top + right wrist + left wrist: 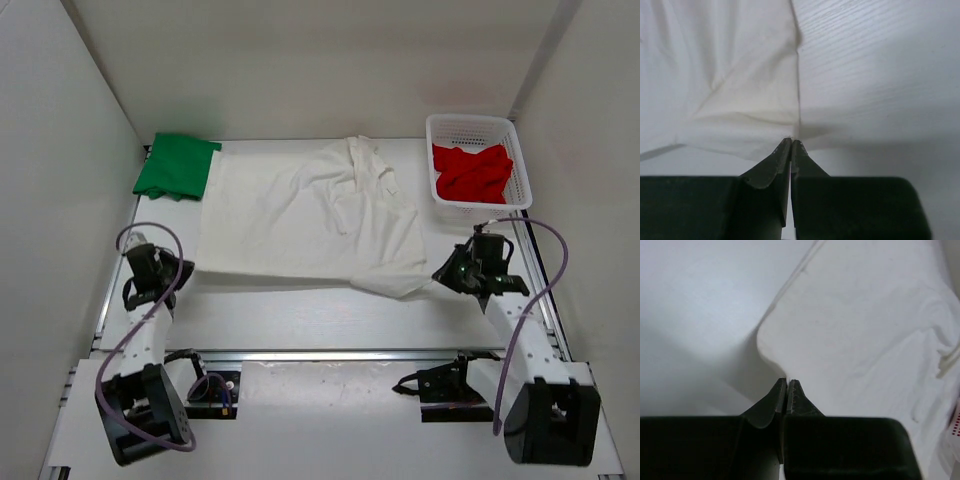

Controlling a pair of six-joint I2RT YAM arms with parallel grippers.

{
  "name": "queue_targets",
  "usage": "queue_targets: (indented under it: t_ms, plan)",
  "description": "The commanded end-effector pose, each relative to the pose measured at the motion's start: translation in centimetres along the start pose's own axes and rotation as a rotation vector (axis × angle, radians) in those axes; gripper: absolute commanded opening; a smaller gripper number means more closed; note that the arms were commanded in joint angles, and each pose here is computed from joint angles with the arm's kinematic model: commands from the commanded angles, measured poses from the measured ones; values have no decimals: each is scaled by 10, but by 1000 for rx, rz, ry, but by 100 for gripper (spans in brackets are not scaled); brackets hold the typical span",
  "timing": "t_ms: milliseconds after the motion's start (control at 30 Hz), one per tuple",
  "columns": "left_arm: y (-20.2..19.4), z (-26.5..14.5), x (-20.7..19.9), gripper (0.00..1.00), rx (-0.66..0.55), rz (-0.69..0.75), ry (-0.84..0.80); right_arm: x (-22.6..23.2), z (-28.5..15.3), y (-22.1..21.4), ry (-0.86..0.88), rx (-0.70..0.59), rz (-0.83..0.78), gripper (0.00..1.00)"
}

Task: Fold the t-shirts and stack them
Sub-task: Flatten out the tshirt, then fold the flattened tshirt in 1/3 of the way

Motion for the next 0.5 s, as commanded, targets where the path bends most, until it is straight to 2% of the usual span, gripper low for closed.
queue_targets:
  t_ms: [0, 200, 367, 400, 467]
  plan:
    - [-20, -20, 18, 0, 54, -28, -49, 19, -26, -2, 144, -47, 32, 0]
    - [-46, -44, 10, 0, 143, 64, -86, 29, -67, -57, 193, 34, 13, 0]
    - [-43, -53, 9, 0, 125, 82, -80, 21, -90, -66, 146, 2, -8, 0]
    - [-37, -51, 6, 0, 101, 63, -92, 25, -91, -60, 161, -21, -20, 0]
    - [-35, -46, 0, 0, 136, 3, -135, 32, -82, -50, 168, -13, -27, 0]
Point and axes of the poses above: each gripper's point midway between its finger pads, its own z axis out along the fingers, its own x axis along the line the jaws close on, y = z × x, the point moved 3 cm from there along -z, back along the fingers, and after that the axes turned 2 degrees about z, right-handed, at the moved point
